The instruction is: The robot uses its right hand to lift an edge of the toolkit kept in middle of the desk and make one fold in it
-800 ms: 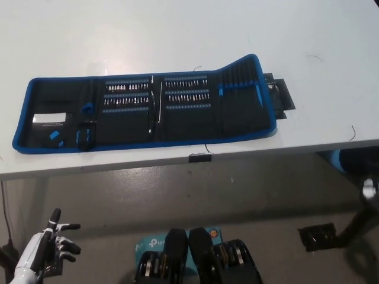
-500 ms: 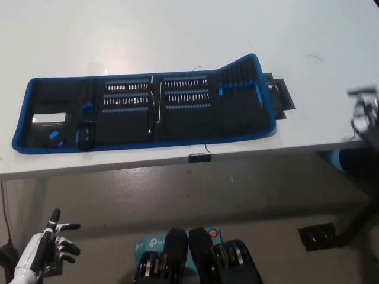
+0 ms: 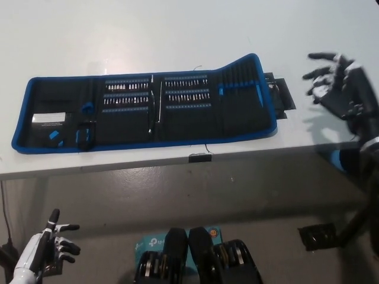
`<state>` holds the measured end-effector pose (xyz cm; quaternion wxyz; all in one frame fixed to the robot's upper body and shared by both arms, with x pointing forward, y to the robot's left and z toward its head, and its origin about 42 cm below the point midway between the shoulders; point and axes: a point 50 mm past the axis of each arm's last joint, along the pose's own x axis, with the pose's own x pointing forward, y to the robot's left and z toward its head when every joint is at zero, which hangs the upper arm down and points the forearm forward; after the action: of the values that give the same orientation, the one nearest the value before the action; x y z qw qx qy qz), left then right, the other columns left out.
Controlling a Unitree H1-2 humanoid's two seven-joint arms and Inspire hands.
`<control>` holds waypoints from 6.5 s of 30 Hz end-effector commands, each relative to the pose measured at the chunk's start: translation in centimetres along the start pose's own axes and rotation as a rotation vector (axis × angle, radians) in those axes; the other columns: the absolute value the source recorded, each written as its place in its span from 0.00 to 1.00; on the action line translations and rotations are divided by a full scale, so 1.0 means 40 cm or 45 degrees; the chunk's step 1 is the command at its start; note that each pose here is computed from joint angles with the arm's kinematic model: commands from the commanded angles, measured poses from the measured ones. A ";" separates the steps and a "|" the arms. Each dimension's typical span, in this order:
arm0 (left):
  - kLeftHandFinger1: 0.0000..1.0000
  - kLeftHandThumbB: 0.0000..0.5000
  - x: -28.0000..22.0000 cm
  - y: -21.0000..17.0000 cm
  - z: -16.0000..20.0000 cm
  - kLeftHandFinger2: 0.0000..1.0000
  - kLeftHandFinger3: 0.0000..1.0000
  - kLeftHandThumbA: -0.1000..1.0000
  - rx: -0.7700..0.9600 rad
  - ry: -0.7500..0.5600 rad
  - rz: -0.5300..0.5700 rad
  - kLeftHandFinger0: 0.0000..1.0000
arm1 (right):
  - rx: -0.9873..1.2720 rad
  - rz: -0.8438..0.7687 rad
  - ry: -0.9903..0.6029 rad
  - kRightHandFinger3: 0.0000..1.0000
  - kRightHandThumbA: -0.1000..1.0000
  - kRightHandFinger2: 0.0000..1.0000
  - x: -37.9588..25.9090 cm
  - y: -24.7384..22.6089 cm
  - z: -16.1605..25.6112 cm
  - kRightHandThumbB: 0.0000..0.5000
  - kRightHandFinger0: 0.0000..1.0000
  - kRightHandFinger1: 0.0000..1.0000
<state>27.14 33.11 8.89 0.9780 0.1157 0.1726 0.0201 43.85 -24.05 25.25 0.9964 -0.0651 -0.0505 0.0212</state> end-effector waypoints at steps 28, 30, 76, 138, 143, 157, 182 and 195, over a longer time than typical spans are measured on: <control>0.43 1.00 -0.007 -0.007 0.016 0.36 0.60 1.00 -0.027 -0.047 0.014 0.45 | 0.153 -0.098 0.262 1.00 0.60 1.00 0.095 0.154 -0.116 0.47 1.00 1.00; 0.44 1.00 -0.010 -0.008 0.017 0.34 0.62 1.00 -0.025 -0.046 0.011 0.45 | 0.154 -0.100 0.282 1.00 0.59 1.00 0.091 0.180 -0.118 0.46 1.00 1.00; 0.43 0.94 0.031 -0.009 0.078 0.32 0.61 1.00 0.019 -0.113 -0.043 0.42 | 0.457 -0.147 0.469 1.00 0.24 0.45 -0.001 0.438 -0.220 0.23 0.23 0.34; 0.40 0.99 0.082 -0.013 0.155 0.37 0.62 1.00 0.117 -0.176 -0.170 0.38 | -1.554 0.632 -0.082 0.89 0.10 0.16 0.032 0.616 -0.134 0.52 0.00 0.05; 0.40 0.91 0.075 -0.018 0.148 0.41 0.62 1.00 0.123 -0.177 -0.172 0.39 | -1.599 0.719 0.044 1.00 0.55 1.00 0.019 0.614 -0.167 0.46 1.00 1.00; 0.39 1.00 0.065 -0.024 0.124 0.40 0.60 1.00 0.106 -0.162 -0.159 0.37 | -1.233 0.660 0.163 1.00 0.61 1.00 0.013 0.606 -0.134 0.78 1.00 1.00; 0.38 1.00 0.048 -0.008 0.079 0.41 0.61 1.00 0.093 -0.121 -0.145 0.37 | -0.737 0.507 -0.168 1.00 0.92 1.00 0.065 0.500 0.299 1.00 1.00 1.00; 0.43 1.00 0.038 -0.015 0.066 0.41 0.60 1.00 0.087 -0.091 -0.125 0.46 | -0.258 0.367 -0.295 1.00 0.64 1.00 -0.011 0.190 0.361 0.69 1.00 1.00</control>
<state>29.28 31.82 9.96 0.9770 0.1335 0.1594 -0.0468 43.65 -11.67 36.48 0.9570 -0.2223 -0.1099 0.1502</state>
